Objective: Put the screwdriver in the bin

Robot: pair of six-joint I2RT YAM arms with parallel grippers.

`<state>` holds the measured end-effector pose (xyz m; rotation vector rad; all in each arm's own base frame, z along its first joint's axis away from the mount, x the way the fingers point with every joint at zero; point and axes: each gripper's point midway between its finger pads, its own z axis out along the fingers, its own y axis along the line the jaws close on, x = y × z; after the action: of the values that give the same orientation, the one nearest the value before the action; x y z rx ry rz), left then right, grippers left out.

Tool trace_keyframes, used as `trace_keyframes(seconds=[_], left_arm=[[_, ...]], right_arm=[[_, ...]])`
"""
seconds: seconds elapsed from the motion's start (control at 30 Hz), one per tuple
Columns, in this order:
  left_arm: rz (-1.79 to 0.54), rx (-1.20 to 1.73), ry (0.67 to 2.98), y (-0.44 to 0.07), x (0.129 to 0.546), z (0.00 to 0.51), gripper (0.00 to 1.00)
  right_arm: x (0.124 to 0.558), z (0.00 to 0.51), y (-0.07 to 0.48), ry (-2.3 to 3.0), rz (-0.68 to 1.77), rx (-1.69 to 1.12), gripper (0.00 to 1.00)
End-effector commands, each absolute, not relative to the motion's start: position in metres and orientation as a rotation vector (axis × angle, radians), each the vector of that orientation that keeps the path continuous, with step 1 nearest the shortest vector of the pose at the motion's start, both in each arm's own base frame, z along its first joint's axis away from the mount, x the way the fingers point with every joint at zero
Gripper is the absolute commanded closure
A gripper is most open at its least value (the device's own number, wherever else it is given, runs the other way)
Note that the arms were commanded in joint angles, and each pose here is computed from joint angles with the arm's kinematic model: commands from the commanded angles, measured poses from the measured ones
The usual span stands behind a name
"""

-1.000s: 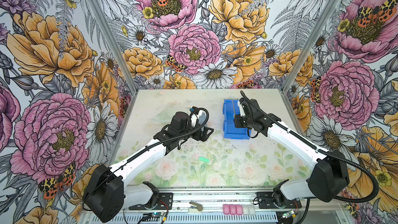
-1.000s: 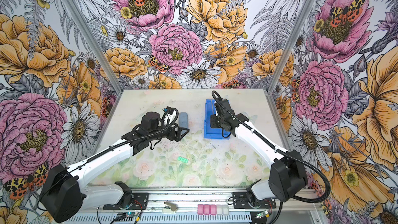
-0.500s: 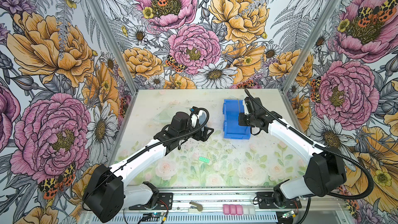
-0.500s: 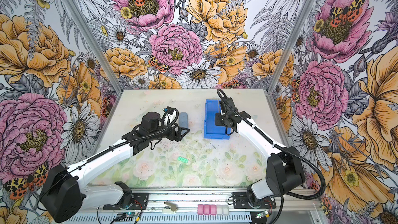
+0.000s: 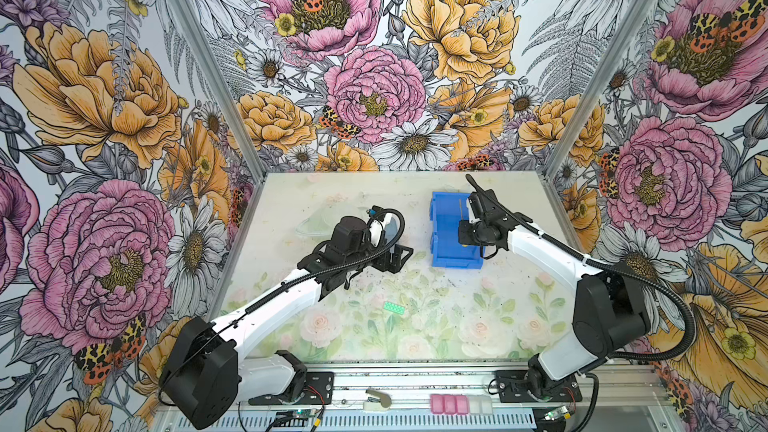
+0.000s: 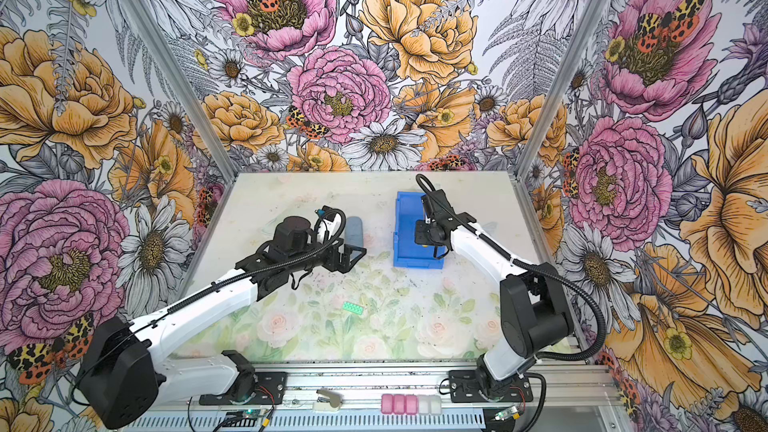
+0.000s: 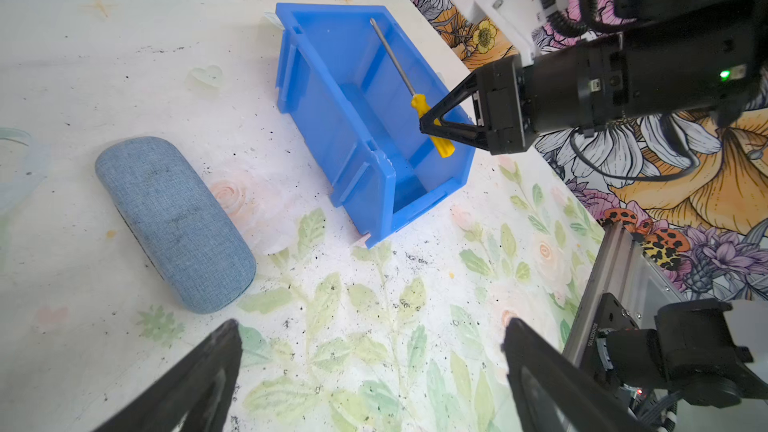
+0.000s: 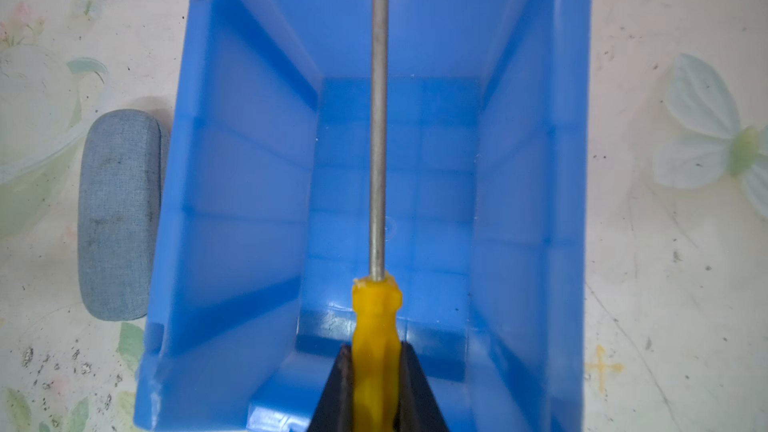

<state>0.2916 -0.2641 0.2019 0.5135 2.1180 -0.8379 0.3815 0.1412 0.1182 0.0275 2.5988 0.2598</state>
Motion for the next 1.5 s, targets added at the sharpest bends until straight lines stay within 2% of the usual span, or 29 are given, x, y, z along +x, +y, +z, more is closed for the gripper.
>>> trace_keyframes(seconds=[0.0, 0.37, 0.87, 1.17, 1.47], left_arm=[[-0.823, 0.506, 2.077, -0.265, 0.296, 0.215, 0.01], [-0.805, 0.488, 2.079, -0.255, 0.297, 0.212, 0.01], [-0.790, 0.449, 2.080, -0.237, 0.304, 0.212, 0.01], [-0.713, 0.381, 2.082, -0.212, 0.313, 0.212, 0.01], [-0.557, 0.240, 2.077, -0.164, 0.328, 0.210, 0.01]], right_arm=[[0.400, 0.123, 0.148, 2.546, 0.291, 0.032, 1.00], [0.407, 0.103, 0.159, 2.586, 0.298, 0.037, 1.00], [0.401, 0.128, 0.162, 2.521, 0.278, 0.021, 0.62], [0.391, 0.161, 0.147, 2.434, 0.239, 0.023, 0.44], [0.373, 0.183, 0.115, 2.351, 0.147, 0.052, 0.29]])
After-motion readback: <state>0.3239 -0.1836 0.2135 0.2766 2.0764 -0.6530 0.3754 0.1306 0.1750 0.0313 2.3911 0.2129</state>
